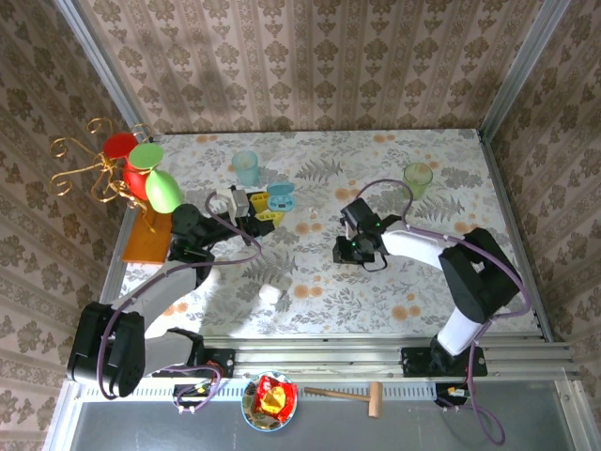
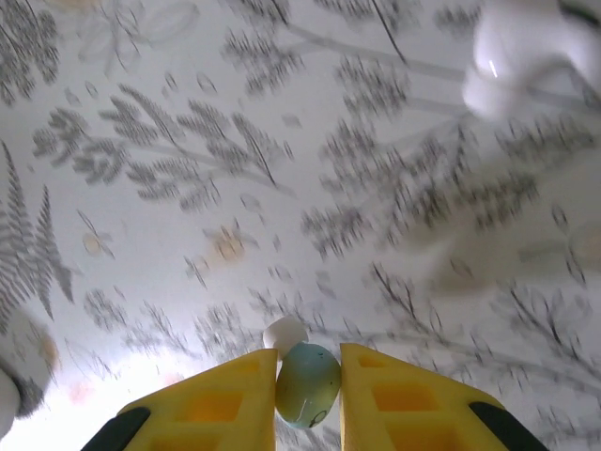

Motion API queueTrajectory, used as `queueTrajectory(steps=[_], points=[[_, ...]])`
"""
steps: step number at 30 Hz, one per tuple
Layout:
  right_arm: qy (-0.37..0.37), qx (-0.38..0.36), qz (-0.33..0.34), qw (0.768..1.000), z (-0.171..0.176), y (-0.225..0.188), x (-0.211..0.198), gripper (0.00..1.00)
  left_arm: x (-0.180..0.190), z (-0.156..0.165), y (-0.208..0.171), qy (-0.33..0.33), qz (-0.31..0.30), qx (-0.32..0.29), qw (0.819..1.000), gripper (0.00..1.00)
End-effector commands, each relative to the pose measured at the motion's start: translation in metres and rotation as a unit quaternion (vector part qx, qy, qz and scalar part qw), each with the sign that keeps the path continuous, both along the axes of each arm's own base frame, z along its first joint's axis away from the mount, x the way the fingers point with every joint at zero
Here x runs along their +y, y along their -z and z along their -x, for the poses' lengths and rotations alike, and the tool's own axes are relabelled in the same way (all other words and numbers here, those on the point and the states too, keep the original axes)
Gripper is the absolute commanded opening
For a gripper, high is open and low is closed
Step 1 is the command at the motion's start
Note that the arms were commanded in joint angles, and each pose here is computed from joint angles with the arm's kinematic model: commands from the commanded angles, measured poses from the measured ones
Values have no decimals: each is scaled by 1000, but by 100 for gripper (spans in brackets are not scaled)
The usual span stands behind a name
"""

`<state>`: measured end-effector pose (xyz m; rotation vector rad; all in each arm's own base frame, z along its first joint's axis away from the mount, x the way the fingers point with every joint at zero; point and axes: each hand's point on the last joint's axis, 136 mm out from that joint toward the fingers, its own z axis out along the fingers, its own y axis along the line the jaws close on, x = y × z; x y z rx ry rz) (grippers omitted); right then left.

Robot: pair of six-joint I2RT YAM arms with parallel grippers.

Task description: Insert the wireless bluetooth earbuds into the charging case

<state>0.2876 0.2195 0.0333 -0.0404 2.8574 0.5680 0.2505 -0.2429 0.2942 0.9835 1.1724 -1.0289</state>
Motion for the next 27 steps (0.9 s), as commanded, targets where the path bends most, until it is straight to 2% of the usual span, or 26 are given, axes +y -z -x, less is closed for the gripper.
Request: queueTrajectory(steps=[1,3,7,10,19,27], points=[[20,16,11,1000,15,8,-13,22,0,8,-8,7,2,-28,1000,29],[25,23,10,999,19,13,-15,24,0,8,-7,7,2,-27,1000,29],[29,23,-1,999,21,14,-13,38,0,8,-7,6,2,-26,1000,29],[29,23,-13,999,23,10,-10,44,1,8,-7,6,2,-25,1000,29],[20,40,-56,997,41,5,10,44,0,7,-6,5,-1,-24,1000,29],[-2,19,-94,995,25,-5,37,44,-1,6,-5,6,-1,-24,1000,29]])
